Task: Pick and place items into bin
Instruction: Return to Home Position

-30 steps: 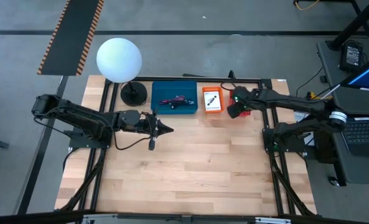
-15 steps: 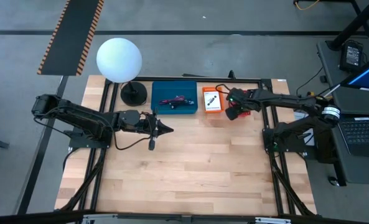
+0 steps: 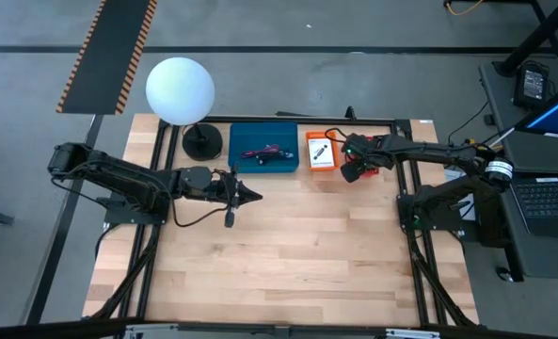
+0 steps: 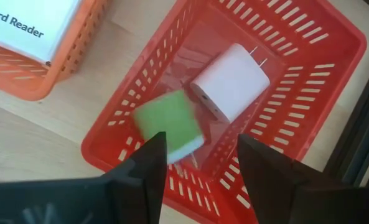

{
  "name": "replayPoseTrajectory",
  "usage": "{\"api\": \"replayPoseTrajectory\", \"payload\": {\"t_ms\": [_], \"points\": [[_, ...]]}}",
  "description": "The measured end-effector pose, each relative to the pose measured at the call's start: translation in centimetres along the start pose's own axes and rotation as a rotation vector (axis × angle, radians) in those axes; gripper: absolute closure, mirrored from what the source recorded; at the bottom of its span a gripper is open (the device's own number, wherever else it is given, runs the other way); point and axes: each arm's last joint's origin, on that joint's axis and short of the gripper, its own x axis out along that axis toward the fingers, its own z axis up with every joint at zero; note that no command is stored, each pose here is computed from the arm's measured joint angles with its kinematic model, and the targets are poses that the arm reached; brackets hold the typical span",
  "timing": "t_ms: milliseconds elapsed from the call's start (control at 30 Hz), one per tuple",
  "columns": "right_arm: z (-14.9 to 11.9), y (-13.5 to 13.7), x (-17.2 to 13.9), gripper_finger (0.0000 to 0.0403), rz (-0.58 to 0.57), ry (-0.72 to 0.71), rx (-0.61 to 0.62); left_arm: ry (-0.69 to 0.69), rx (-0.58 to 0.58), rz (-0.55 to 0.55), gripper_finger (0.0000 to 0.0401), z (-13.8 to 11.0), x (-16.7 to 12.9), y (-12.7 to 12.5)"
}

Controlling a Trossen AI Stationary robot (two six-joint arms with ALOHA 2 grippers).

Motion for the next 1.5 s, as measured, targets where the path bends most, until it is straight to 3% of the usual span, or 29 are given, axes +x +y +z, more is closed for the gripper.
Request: {"api": "replayPoseTrajectory", "payload": {"t_ms": [200, 300, 633, 800, 1100, 1300, 1500], "points": [[0.0, 0.0, 0.0, 0.0231, 0.000, -0.001, -0.029, 0.000, 0.000, 0.000, 0.0395, 0.0, 0.0, 0.0], [0.0, 0.0, -0.2, 0.0249, 0.007, -0.010, -0.053, 0.000, 0.007, 0.000, 0.0394, 0.0, 0.0, 0.0], [-0.3, -0.2, -5.4, 0.0393, 0.132, -0.218, -0.146, 0.020, 0.010, 0.041, 0.0393, -0.2, 0.0, 0.1], [-1.3, -0.6, -7.7, 0.0394, 0.203, -0.316, -0.167, 0.032, -0.003, 0.112, 0.0393, -0.3, 0.0, 0.3], [-4.3, 1.5, -9.1, 0.0402, 0.389, -0.532, -0.361, 0.031, -0.020, 0.150, 0.0393, -0.3, 0.0, 0.4], [-6.8, 4.2, -7.1, 0.0402, 0.506, -0.728, -0.549, 0.031, -0.008, 0.146, 0.0399, -0.3, 0.0, 0.4], [-8.8, 5.0, -4.6, 0.0402, 0.599, -0.834, -0.536, -0.042, -0.023, 0.136, 0.0398, -2.5, -0.8, 0.2]]}}
